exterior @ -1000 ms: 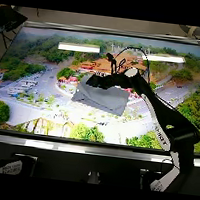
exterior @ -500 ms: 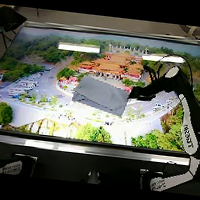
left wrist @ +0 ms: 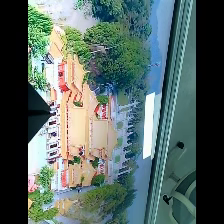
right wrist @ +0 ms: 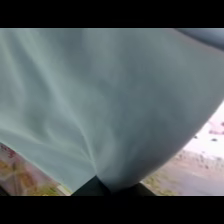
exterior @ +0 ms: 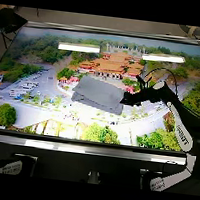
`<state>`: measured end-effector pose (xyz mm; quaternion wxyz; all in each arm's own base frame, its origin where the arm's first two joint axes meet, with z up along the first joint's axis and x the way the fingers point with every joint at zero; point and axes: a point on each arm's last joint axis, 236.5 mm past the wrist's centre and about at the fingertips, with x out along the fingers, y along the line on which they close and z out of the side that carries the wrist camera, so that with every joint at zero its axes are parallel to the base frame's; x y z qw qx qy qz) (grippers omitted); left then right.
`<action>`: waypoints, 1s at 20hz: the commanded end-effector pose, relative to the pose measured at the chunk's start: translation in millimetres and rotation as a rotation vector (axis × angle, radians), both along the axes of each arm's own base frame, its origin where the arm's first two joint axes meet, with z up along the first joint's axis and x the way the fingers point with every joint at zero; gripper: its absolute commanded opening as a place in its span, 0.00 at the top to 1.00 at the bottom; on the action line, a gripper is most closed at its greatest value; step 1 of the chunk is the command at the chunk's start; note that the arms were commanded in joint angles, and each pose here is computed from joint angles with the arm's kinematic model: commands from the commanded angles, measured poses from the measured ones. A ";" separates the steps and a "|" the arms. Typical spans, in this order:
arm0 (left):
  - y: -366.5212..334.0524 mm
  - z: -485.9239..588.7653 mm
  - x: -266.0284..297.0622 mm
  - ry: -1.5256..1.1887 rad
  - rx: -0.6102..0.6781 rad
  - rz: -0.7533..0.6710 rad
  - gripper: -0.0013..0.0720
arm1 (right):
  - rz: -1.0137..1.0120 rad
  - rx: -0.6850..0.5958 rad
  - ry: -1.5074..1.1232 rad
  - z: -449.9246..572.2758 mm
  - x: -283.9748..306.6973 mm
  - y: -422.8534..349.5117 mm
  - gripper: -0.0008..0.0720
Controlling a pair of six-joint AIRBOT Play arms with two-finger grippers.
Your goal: Fold the shirts.
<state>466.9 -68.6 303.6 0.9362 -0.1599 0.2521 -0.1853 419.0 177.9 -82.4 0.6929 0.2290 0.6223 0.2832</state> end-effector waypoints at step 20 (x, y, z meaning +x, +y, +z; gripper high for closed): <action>-63.9 -27.2 -7.3 0.062 -0.010 -0.134 0.95 | -0.498 -0.475 0.158 107.2 -159.0 -454.4 0.97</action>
